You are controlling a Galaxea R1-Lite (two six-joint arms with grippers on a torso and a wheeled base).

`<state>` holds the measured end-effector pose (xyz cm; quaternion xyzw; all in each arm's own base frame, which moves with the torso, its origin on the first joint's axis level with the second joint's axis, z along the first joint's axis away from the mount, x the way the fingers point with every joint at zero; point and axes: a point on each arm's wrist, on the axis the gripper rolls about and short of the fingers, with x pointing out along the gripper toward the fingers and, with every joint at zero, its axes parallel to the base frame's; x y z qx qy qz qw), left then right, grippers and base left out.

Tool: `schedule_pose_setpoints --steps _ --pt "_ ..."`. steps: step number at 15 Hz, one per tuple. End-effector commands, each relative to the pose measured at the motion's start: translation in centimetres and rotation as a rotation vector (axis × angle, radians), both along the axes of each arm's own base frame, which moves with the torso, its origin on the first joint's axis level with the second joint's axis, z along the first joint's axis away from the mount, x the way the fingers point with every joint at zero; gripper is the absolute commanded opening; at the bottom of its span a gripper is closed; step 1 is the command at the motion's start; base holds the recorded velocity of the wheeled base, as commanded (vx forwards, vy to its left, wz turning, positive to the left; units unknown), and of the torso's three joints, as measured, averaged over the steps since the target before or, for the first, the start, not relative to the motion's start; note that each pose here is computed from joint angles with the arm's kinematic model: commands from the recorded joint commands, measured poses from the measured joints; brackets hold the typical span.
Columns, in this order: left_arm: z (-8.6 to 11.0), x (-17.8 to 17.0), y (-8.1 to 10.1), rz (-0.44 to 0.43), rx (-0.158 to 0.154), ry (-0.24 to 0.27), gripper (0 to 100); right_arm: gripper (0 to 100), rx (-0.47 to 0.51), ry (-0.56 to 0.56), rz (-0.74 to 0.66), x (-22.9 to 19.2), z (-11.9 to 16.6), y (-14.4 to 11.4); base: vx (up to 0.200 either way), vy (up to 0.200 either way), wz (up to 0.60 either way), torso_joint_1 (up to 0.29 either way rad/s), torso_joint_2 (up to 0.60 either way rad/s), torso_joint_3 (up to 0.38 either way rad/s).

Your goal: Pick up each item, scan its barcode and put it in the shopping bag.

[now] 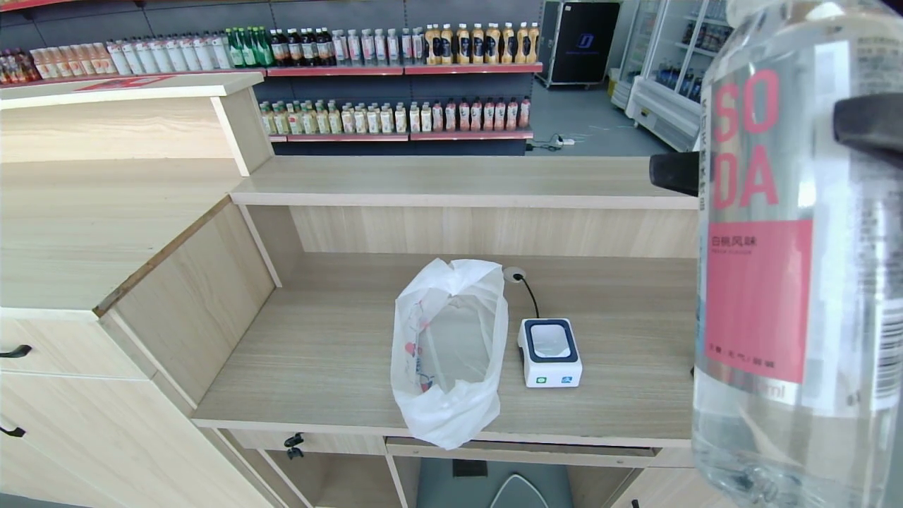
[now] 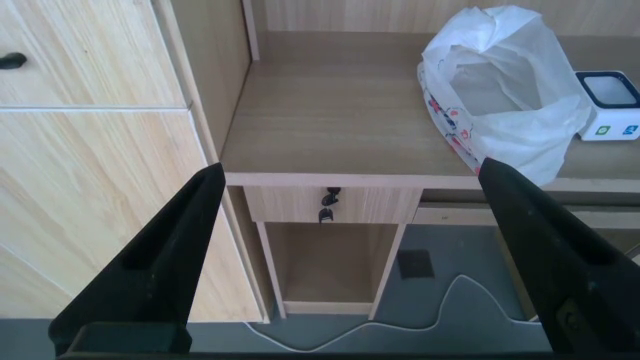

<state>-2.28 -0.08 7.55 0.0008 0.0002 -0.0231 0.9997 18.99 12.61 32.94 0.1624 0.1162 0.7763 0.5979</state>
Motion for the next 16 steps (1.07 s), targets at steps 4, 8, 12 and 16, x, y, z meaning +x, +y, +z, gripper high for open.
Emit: schedule_pose_setpoints --steps 4,8,12,16 --pt "0.0 0.0 0.0 0.000 0.000 0.001 100 0 -0.009 0.003 -0.001 0.4 -0.6 0.0 0.000 0.000 0.00 0.000 0.00 0.000" --pt "0.0 0.0 0.0 0.000 0.000 0.001 100 0 -0.006 -0.139 -0.325 3.6 -3.7 -4.1 0.000 0.000 0.00 0.000 0.00 0.000" --pt "0.0 0.0 0.0 0.000 0.000 0.001 100 0 -0.046 -0.214 -0.589 3.7 -4.8 -9.6 0.000 0.000 0.00 0.000 0.00 0.000" --pt "0.0 0.0 0.0 -0.001 0.000 0.001 100 0 -0.342 -0.048 -1.162 3.8 -9.2 -12.3 0.000 0.000 0.00 0.000 0.00 0.000"
